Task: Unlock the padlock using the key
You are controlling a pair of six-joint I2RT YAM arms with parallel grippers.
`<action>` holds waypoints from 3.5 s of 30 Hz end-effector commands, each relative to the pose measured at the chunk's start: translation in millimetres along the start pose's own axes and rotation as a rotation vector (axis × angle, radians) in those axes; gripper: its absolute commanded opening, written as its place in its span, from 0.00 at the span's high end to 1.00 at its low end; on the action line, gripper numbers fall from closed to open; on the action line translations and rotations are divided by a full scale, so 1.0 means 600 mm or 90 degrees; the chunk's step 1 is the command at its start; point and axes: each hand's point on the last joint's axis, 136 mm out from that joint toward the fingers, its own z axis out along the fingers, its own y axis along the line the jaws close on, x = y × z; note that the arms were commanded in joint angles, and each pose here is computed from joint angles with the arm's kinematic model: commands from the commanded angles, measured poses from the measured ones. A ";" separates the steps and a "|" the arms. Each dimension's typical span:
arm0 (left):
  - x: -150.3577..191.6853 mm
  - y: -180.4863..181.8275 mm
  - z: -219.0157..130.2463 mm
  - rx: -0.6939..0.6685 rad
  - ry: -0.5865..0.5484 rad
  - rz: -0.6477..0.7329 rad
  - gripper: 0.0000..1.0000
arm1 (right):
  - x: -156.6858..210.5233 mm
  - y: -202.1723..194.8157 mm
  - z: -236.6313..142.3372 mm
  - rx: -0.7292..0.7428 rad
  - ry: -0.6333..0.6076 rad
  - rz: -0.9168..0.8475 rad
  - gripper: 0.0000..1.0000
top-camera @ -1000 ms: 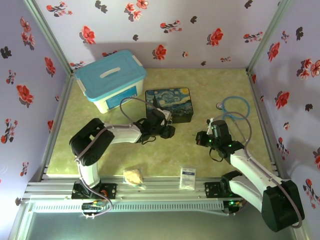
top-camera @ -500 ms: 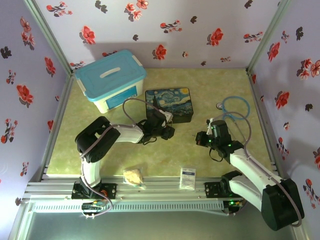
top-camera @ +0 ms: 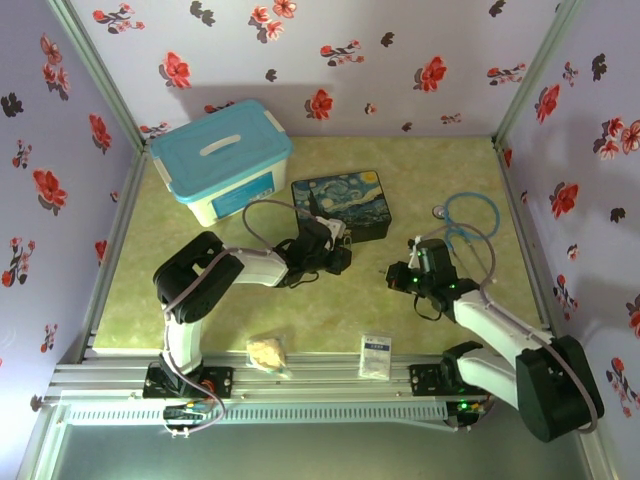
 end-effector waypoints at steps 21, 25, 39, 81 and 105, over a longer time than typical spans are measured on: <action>0.000 0.025 0.039 -0.042 -0.030 -0.022 0.67 | -0.009 0.017 0.010 -0.011 -0.008 -0.012 1.00; -0.006 0.026 0.039 -0.045 -0.042 -0.031 0.75 | -0.006 0.016 0.011 -0.013 -0.006 -0.010 1.00; -0.021 0.002 0.015 0.005 -0.091 -0.168 0.95 | -0.010 0.027 0.038 -0.027 -0.061 0.121 1.00; -0.078 -0.040 -0.033 0.076 -0.164 -0.347 1.00 | -0.013 0.077 0.068 -0.160 -0.095 0.219 1.00; -0.082 -0.049 -0.022 0.114 -0.140 -0.425 1.00 | -0.011 0.091 0.086 -0.216 -0.094 0.347 1.00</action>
